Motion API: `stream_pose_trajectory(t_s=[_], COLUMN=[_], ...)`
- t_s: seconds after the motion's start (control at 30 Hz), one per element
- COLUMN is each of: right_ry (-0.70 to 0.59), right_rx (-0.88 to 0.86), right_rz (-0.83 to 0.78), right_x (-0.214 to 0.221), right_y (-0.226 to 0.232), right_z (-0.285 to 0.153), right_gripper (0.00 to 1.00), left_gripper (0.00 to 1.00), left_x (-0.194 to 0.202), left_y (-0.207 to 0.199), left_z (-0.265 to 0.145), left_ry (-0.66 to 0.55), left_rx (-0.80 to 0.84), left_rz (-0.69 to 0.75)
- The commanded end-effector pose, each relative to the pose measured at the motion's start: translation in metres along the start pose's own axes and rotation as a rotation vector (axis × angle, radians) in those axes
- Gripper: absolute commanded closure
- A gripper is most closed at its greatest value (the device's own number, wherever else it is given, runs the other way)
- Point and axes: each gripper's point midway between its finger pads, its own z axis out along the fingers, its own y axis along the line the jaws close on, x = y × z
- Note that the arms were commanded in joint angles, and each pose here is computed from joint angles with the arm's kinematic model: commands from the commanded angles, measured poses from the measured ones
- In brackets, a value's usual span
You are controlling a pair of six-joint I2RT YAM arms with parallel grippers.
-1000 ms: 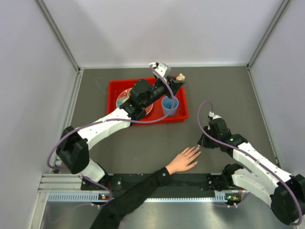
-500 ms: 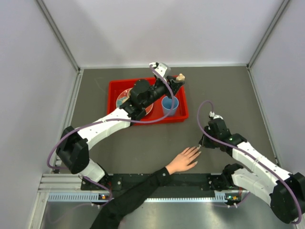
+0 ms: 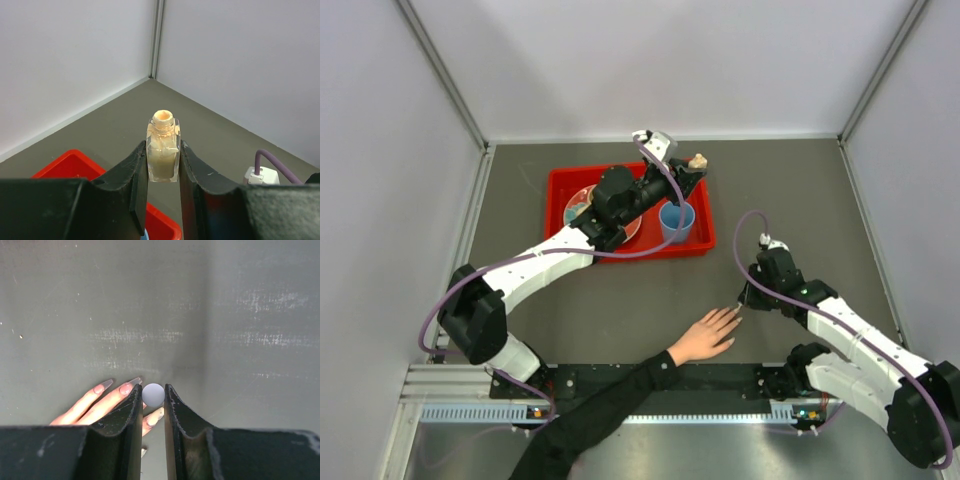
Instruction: Paint the nails
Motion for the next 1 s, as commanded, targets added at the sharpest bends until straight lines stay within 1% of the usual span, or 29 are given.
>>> stream_pose_trajectory(t_s=[0.0, 0.97], right_ry=[-0.056, -0.066], right_rx=[-0.005, 0.021], right_rz=[0.012, 0.015], right_x=[-0.0162, -0.0185], right_y=[0.0025, -0.0017], right_z=[0.001, 0.004], right_gripper=[1.0, 1.0], left_gripper=[1.0, 1.0], left_x=[-0.0399, -0.0391], left_y=[-0.0064, -0.0053], left_z=[-0.0037, -0.0011], left_ry=[-0.098, -0.096], left_rx=[0.021, 0.02], left_rz=[0.008, 0.009])
